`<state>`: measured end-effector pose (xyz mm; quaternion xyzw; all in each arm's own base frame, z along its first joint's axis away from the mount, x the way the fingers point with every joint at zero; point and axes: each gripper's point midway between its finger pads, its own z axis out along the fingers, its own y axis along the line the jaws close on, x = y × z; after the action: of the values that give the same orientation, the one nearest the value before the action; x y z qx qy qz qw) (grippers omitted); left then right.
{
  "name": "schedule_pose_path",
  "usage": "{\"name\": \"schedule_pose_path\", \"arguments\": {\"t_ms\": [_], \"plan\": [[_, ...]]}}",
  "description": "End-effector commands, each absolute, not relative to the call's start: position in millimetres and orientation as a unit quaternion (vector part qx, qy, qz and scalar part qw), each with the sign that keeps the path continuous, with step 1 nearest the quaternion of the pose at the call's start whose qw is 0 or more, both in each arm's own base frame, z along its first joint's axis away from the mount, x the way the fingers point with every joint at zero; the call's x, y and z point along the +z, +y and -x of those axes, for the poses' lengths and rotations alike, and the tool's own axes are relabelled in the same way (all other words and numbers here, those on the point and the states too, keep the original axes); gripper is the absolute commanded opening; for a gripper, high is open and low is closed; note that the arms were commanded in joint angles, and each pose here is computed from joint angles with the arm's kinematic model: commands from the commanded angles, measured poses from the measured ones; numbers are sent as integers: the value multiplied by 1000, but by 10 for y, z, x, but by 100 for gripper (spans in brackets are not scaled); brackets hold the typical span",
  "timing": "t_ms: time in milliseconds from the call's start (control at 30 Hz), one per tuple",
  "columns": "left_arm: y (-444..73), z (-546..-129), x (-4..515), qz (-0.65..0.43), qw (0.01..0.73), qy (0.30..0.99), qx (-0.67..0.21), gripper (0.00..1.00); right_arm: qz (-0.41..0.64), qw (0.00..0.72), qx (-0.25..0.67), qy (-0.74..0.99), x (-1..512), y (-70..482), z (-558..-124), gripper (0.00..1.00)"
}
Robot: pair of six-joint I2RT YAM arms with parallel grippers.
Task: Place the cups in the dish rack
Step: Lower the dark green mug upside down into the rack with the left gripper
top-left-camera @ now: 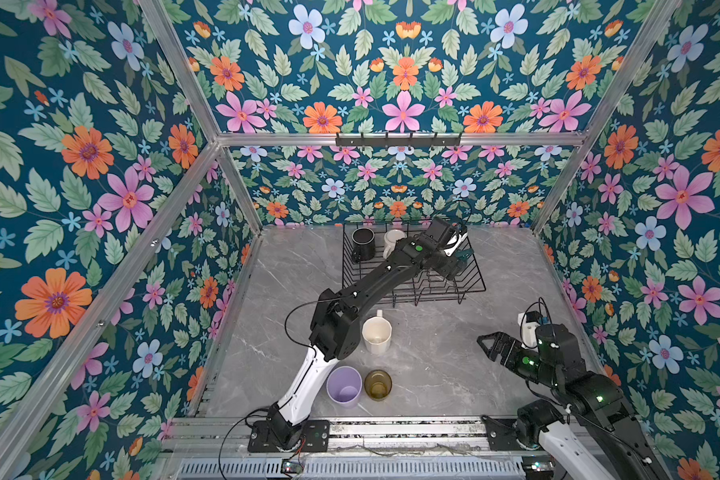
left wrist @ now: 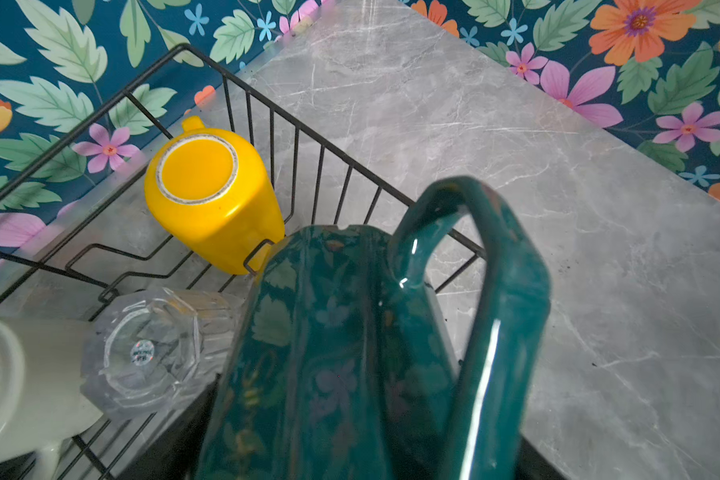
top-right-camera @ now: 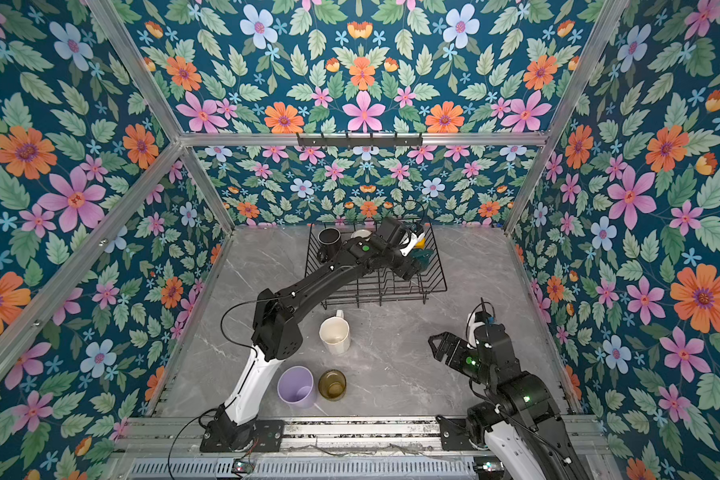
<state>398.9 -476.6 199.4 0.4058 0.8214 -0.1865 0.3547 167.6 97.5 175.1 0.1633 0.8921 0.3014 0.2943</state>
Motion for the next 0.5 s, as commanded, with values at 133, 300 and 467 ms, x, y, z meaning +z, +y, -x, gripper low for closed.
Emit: {"name": "schedule_pose_path", "arguments": {"t_ms": [133,300,467], "plan": [[-4775,-3888,1917,-430,339,816,-185,0,-160,296,310,889,1782,1012,-1710,95],[-4812,-3878,1790,-434,331,818,-180,0,-161,296,313,888,1785,1020,-1710,95],[-4867,-3885,1670,-437,327,818,-180,0,-163,294,314,888,1773,1018,-1696,94]]}}
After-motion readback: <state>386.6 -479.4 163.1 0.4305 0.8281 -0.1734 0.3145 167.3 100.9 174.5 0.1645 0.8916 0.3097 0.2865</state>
